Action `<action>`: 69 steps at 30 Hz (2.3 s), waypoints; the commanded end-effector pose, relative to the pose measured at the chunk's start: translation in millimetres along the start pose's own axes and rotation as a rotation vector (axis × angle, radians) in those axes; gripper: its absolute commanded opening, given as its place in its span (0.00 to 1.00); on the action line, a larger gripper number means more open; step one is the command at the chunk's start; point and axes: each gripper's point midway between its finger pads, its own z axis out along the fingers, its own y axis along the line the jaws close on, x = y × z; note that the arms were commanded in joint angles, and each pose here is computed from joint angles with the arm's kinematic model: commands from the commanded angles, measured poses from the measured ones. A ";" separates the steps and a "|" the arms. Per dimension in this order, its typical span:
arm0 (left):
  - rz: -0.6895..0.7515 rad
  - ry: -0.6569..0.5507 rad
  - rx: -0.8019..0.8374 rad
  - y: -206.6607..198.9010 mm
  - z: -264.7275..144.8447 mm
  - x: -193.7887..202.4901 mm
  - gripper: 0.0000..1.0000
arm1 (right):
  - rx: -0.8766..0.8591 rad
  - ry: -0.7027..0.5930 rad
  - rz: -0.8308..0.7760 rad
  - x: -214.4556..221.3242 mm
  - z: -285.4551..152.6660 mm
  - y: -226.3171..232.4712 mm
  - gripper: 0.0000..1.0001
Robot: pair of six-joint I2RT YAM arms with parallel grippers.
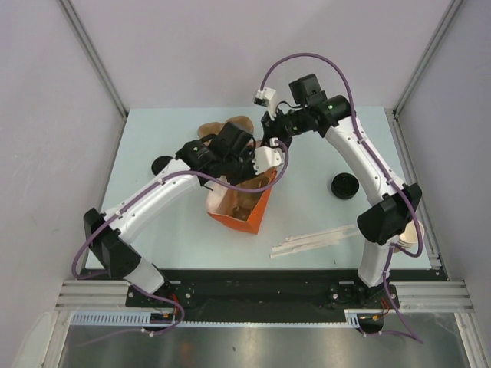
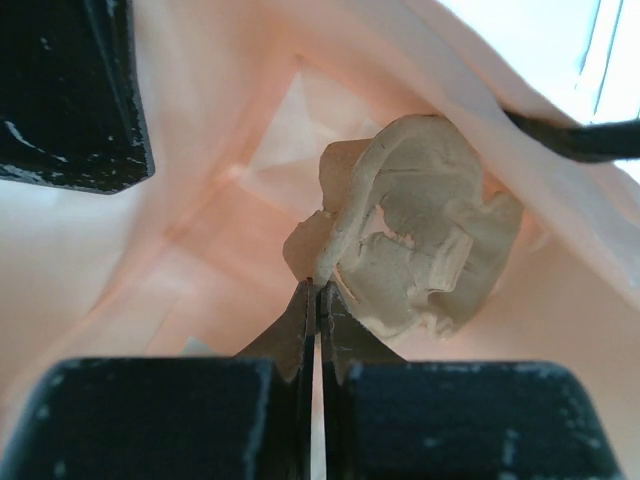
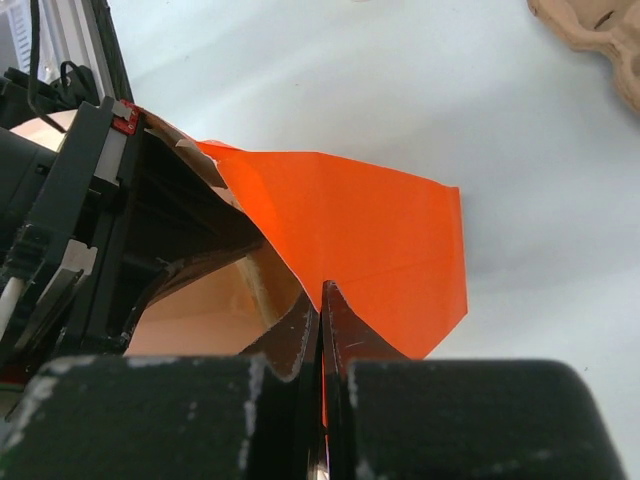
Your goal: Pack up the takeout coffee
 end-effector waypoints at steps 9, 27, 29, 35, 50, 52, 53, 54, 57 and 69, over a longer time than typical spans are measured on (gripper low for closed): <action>-0.071 -0.007 0.044 11.1 2.5 -0.3 0.01 | -0.108 -0.078 -0.055 -15.0 5.6 5.9 0.00; -0.056 -0.143 -0.047 35.1 -46.7 -42.0 0.47 | -0.118 -0.054 -0.045 -5.9 10.0 3.0 0.00; -0.054 -0.157 -0.054 35.6 -52.9 -44.3 0.48 | -0.118 -0.053 -0.044 -5.3 9.7 3.6 0.00; -0.050 -0.203 -0.081 40.1 -74.9 -55.7 0.52 | -0.121 -0.050 -0.050 -1.8 7.4 4.5 0.00; -0.079 -0.441 -0.193 54.1 -158.6 -99.1 0.70 | -0.166 -0.053 -0.068 -0.9 -1.7 20.8 0.00; -0.126 -0.484 -0.271 69.5 -180.2 -96.0 0.80 | -0.163 -0.057 -0.079 -3.2 -5.4 25.3 0.00; -0.163 -0.521 -0.301 77.9 -189.0 -97.8 0.83 | -0.152 -0.053 -0.090 -3.6 -6.8 26.3 0.00; -0.193 -0.527 -0.320 84.5 -191.7 -93.0 0.90 | -0.155 -0.047 -0.104 -3.1 -6.1 30.7 0.00; -0.330 -0.557 -0.374 110.7 -206.2 -73.8 0.99 | -0.138 -0.033 -0.128 -3.6 -12.0 40.8 0.00; -0.697 -0.556 -0.569 161.4 -181.3 42.4 0.99 | -0.042 0.018 -0.193 6.4 -20.9 75.3 0.00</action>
